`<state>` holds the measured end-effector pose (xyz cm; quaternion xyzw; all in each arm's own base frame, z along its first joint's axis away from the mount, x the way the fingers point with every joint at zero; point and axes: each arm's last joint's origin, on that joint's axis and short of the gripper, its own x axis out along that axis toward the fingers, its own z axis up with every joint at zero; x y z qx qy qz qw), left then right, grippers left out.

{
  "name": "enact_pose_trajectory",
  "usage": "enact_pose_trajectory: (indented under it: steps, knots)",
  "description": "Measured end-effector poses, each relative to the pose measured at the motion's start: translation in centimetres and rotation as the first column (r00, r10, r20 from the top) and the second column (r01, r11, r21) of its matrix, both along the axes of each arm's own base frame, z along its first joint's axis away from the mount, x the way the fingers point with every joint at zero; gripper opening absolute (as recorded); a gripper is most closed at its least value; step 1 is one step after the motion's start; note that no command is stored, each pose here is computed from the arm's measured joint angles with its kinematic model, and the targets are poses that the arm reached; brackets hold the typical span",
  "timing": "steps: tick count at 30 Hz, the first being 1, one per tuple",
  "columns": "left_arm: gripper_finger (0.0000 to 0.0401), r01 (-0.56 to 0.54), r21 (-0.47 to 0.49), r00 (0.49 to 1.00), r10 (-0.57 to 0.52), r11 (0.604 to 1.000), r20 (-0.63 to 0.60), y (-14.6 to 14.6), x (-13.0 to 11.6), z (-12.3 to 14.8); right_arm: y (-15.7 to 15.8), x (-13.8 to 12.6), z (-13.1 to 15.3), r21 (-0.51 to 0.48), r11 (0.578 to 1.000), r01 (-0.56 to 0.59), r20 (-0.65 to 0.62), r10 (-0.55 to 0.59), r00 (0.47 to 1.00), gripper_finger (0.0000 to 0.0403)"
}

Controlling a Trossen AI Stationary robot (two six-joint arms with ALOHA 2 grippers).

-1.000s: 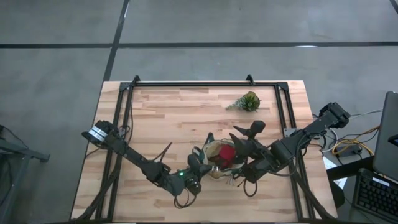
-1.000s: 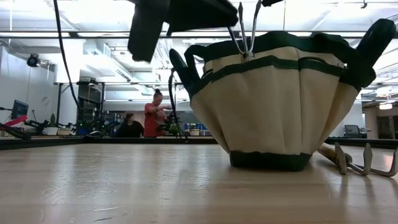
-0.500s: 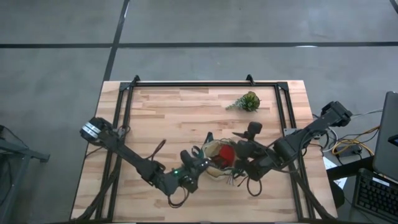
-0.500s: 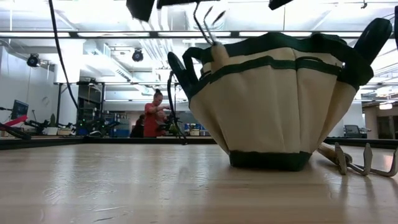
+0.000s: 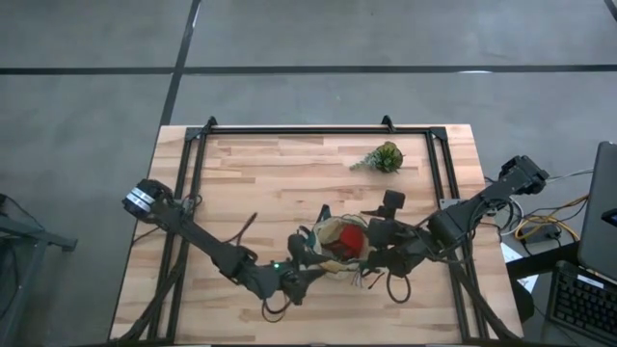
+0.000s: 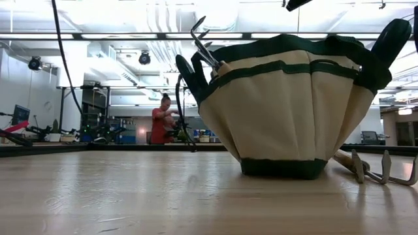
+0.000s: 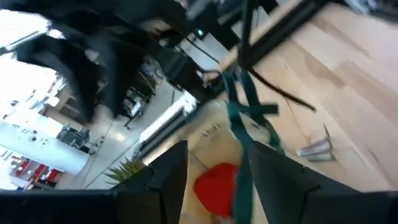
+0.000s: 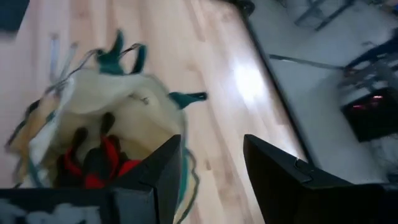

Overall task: Pick & Place Garden tools in Gardening bag
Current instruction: Put the hand rake into the gardening bag

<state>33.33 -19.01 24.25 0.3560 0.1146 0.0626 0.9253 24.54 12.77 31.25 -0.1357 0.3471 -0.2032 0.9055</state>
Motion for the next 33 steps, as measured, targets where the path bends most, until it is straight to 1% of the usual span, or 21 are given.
enact_pose_trajectory:
  steps: [2,4,7,11,13,15,18,20,21,23,25,27,31,33]
  knots:
    - [0.0174,-0.002,-0.012,1.000,0.002,1.000,0.026,0.0,-0.5,1.1,0.1,0.0,-0.1,0.037,0.999,-0.037,-0.032,0.038,0.999,0.0167]
    - [0.0174,-0.027,-0.036,0.999,0.029,0.999,0.045,0.2,-0.9,1.8,0.4,0.0,-0.3,0.112,0.990,-0.084,-0.070,0.092,0.993,0.0167]
    - [0.0174,-0.051,-0.087,0.997,0.055,0.995,0.045,0.5,-1.4,2.5,0.8,0.1,-0.8,0.224,0.964,-0.145,-0.115,0.174,0.978,0.0167]
    - [0.0174,-0.067,-0.151,0.997,0.071,0.986,0.027,0.8,-2.0,2.9,1.2,-0.1,-1.4,0.324,0.928,-0.186,-0.170,0.250,0.953,0.0167]
    - [0.0174,-0.057,-0.175,0.998,0.058,0.983,0.002,0.9,-2.2,2.7,1.6,-0.4,-1.4,0.400,0.890,-0.219,-0.183,0.311,0.933,0.0166]
    - [0.0174,-0.041,-0.189,0.999,0.037,0.981,-0.023,0.8,-2.3,2.5,2.1,-0.6,-1.4,0.477,0.852,-0.217,-0.190,0.341,0.921,0.0165]
    - [0.0174,-0.044,-0.211,0.999,0.040,0.976,-0.027,0.8,-2.3,2.3,2.6,-0.9,-1.4,0.613,0.767,-0.190,-0.210,0.390,0.896,0.0161]
    - [0.0174,-0.043,-0.207,0.999,0.038,0.977,-0.028,0.8,-2.3,2.3,3.0,-1.1,-1.4,0.641,0.745,-0.187,-0.210,0.404,0.891,0.0157]
    - [0.0174,-0.043,-0.203,0.999,0.038,0.978,-0.030,0.8,-2.3,2.3,3.2,-1.1,-1.4,0.646,0.738,-0.195,-0.197,0.408,0.891,0.0155]
    - [0.0174,-0.043,-0.202,0.999,0.038,0.978,-0.030,0.8,-2.3,2.3,3.9,-0.7,-1.5,0.664,0.711,-0.231,-0.156,0.434,0.887,0.0150]
    - [0.0174,-0.043,-0.202,0.999,0.038,0.978,-0.030,0.8,-2.3,2.3,4.8,-0.5,-2.0,0.678,0.688,-0.257,-0.152,0.474,0.867,0.0145]
    - [0.0174,-0.043,-0.203,0.999,0.038,0.978,-0.030,0.8,-2.3,2.3,5.4,-0.3,-2.5,0.685,0.685,-0.248,-0.182,0.490,0.852,0.0141]
    - [0.0174,-0.045,-0.211,0.999,0.040,0.976,-0.029,0.8,-2.3,2.3,6.5,0.1,-2.9,0.749,0.634,-0.192,-0.206,0.498,0.842,0.0133]
    - [0.0174,-0.047,-0.219,0.999,0.042,0.975,-0.028,0.8,-2.3,2.3,7.0,0.3,-3.6,0.759,0.636,-0.140,-0.237,0.470,0.850,0.0130]
